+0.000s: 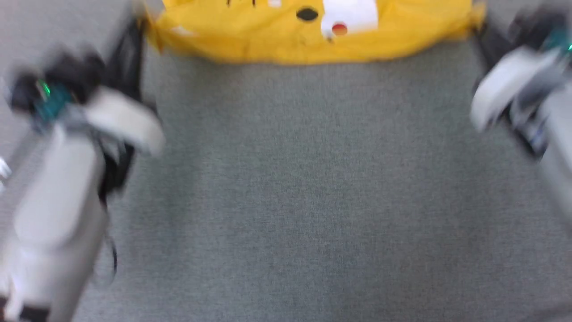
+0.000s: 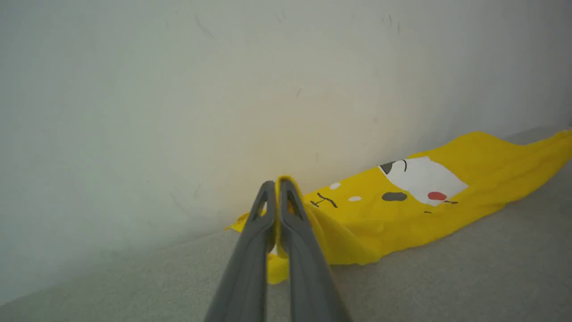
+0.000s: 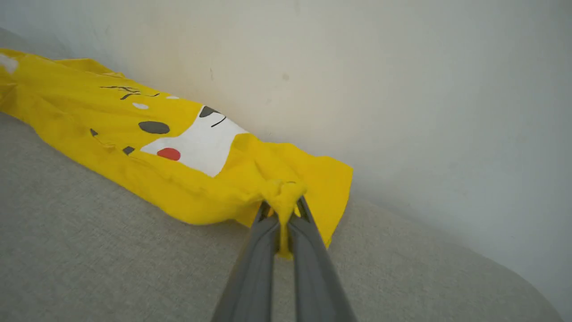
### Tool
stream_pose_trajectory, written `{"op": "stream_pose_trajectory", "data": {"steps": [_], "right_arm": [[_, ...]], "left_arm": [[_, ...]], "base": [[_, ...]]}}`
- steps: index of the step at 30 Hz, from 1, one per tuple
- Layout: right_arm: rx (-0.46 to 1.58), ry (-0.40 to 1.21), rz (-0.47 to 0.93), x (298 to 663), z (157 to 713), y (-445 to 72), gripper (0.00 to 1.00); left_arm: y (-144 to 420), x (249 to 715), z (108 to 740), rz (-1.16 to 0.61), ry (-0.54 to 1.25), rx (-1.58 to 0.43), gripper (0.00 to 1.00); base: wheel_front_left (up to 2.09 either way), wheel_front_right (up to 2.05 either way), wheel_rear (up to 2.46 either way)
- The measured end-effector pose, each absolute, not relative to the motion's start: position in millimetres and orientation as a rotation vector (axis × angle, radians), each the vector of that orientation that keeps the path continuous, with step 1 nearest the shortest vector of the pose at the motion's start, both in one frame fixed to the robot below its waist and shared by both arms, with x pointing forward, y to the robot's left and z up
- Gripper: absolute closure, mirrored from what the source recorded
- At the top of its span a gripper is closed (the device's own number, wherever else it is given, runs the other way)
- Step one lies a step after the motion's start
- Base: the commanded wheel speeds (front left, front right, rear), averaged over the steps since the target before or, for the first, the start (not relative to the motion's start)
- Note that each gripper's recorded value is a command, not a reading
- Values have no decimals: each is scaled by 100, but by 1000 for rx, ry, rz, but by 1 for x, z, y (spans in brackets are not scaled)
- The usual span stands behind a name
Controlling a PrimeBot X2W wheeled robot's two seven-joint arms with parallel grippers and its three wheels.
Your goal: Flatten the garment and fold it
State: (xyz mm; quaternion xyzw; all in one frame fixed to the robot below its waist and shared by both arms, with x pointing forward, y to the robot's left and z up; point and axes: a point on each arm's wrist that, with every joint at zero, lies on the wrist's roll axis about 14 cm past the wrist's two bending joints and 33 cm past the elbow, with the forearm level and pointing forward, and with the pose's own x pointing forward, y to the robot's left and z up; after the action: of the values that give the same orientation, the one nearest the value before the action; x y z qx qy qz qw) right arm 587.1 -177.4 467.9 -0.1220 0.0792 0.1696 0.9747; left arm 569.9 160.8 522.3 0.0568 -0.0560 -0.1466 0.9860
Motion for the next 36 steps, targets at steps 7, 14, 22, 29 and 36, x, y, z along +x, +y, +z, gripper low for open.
{"op": "stream_pose_trajectory", "data": {"steps": [7,14,22,29,36], "right_arm": [[-214,244,425,513,448,-163,100],[-240,369,420,452,439,-189,100],[-192,569,340,382,418,-231,100],[-102,746,277,321,403,-254,100],[-40,851,247,274,398,-264,100]], "left_arm": [[171,472,477,-347,136,165,100],[186,392,473,-372,281,213,100],[171,307,467,-445,422,158,100],[151,252,464,-506,478,102,100],[137,213,453,-561,563,73,100]], "base": [[0,0,0],[0,0,0],[0,0,0],[0,0,0],[0,0,0]]}}
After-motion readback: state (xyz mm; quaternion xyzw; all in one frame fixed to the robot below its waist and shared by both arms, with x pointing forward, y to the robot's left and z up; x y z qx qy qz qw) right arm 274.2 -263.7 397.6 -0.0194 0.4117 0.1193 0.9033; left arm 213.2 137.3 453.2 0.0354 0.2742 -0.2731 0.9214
